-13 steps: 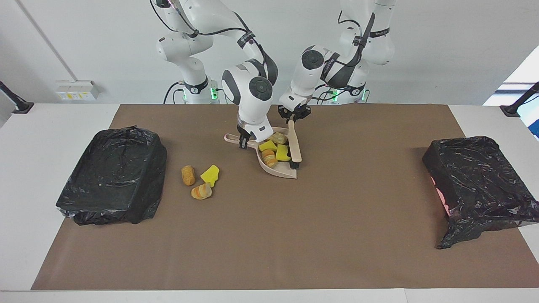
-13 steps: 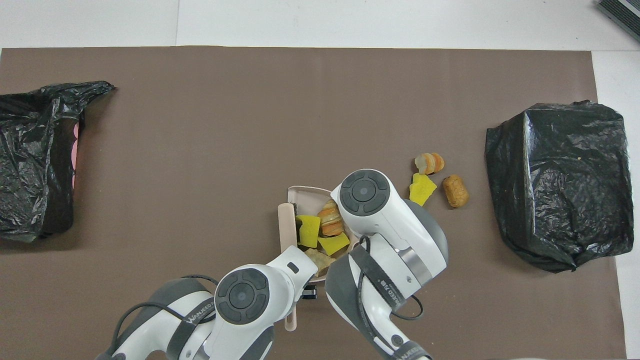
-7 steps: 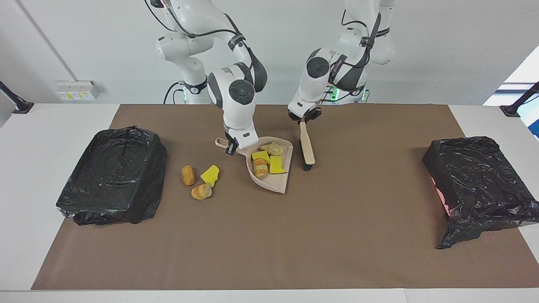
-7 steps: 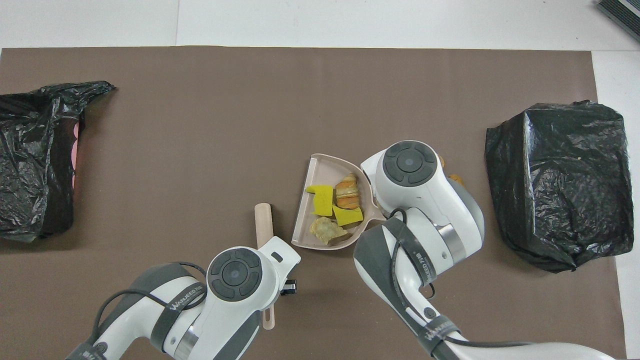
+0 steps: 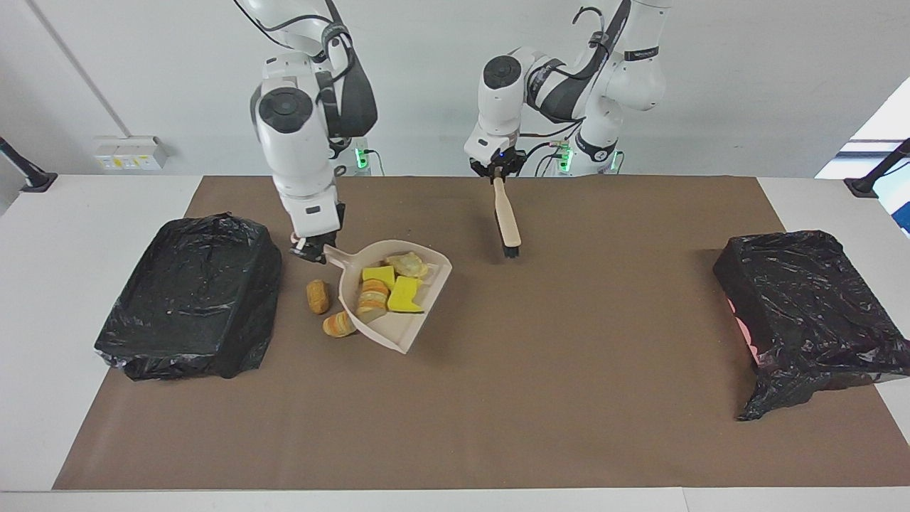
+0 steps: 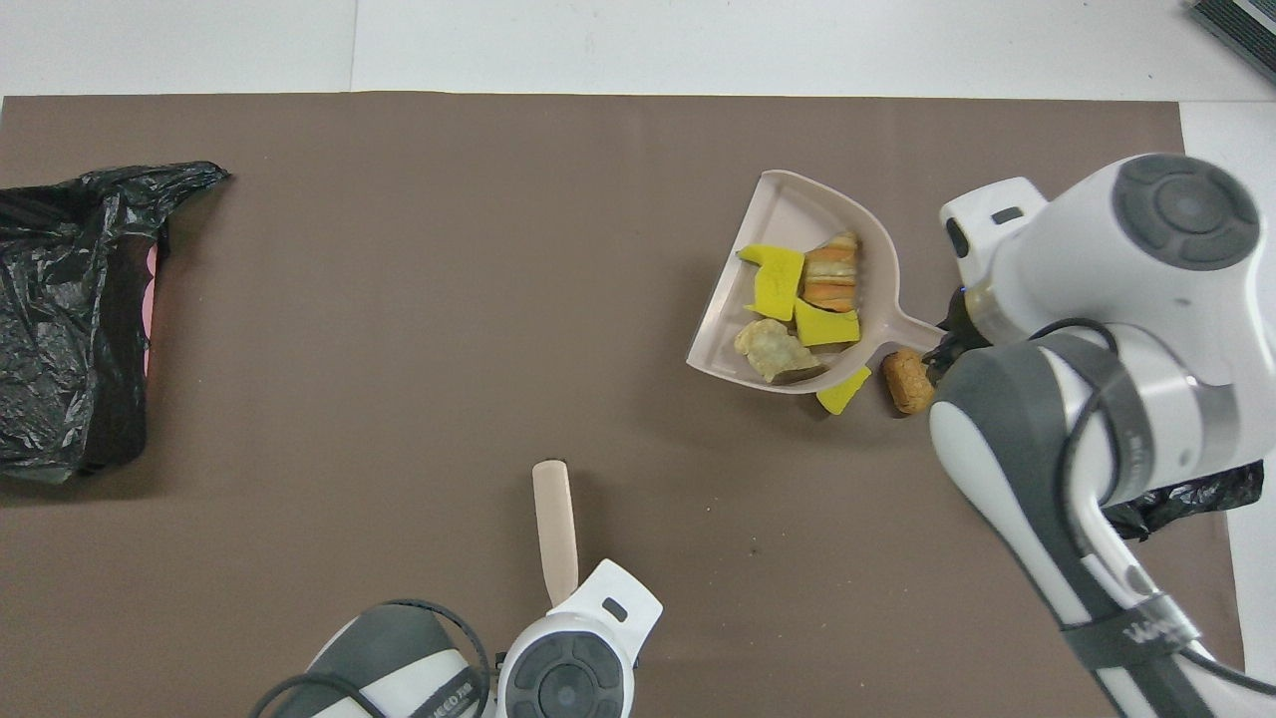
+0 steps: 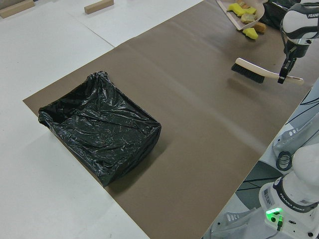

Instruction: Sweep and dump trash in bin

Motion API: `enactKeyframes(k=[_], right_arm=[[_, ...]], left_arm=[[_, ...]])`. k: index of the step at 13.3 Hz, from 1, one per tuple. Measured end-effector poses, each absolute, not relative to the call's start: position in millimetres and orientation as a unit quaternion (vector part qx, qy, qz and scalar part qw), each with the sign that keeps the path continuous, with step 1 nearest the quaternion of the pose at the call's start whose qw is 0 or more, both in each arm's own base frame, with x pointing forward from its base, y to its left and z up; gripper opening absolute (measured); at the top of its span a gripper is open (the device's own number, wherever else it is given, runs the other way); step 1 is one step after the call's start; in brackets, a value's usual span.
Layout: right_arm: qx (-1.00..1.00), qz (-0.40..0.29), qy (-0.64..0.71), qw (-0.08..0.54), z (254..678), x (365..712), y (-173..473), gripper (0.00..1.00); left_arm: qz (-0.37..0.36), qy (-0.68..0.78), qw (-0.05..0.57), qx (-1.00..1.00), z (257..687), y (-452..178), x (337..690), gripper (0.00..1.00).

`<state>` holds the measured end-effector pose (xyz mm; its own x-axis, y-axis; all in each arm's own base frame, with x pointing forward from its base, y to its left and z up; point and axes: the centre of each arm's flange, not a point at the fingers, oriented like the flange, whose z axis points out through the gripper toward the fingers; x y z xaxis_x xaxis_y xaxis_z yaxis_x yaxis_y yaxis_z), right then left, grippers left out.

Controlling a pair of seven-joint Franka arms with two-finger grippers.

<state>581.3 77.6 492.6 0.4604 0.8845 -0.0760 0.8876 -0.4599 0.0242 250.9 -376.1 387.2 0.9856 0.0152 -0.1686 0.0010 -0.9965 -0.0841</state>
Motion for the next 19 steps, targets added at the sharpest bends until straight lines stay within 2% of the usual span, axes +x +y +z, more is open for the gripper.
enactKeyframes(k=[3,7,9,12,15,16,19], right_arm=[[0.867,-0.019,0.497,0.033,507.2,589.9,-7.4,0.32],[0.860,-0.021,0.508,0.033,511.7,582.2,-116.7,0.32],[0.847,-0.032,0.528,0.044,516.5,569.1,-175.1,0.32],[0.824,-0.081,0.553,0.094,523.8,546.7,-248.4,0.32],[0.782,-0.130,0.589,0.156,531.1,547.8,-265.0,0.32],[0.759,-0.154,0.606,0.180,532.1,552.9,-259.7,0.32],[0.669,-0.215,0.672,0.233,526.5,568.3,-234.8,0.32]], left_arm=[[0.072,0.004,0.042,-0.997,370.4,-391.0,206.7,0.26],[0.060,0.011,0.038,-0.997,352.0,-403.3,161.0,0.26],[0.059,0.017,0.040,-0.997,349.3,-404.4,153.4,0.26],[0.061,0.025,0.047,-0.997,335.9,-404.6,144.9,0.26],[0.062,0.025,0.047,-0.997,331.2,-406.0,145.8,0.26],[0.062,0.025,0.048,-0.997,330.5,-405.8,145.9,0.33],[0.063,0.023,0.045,-0.997,332.0,-405.1,152.2,0.74]])
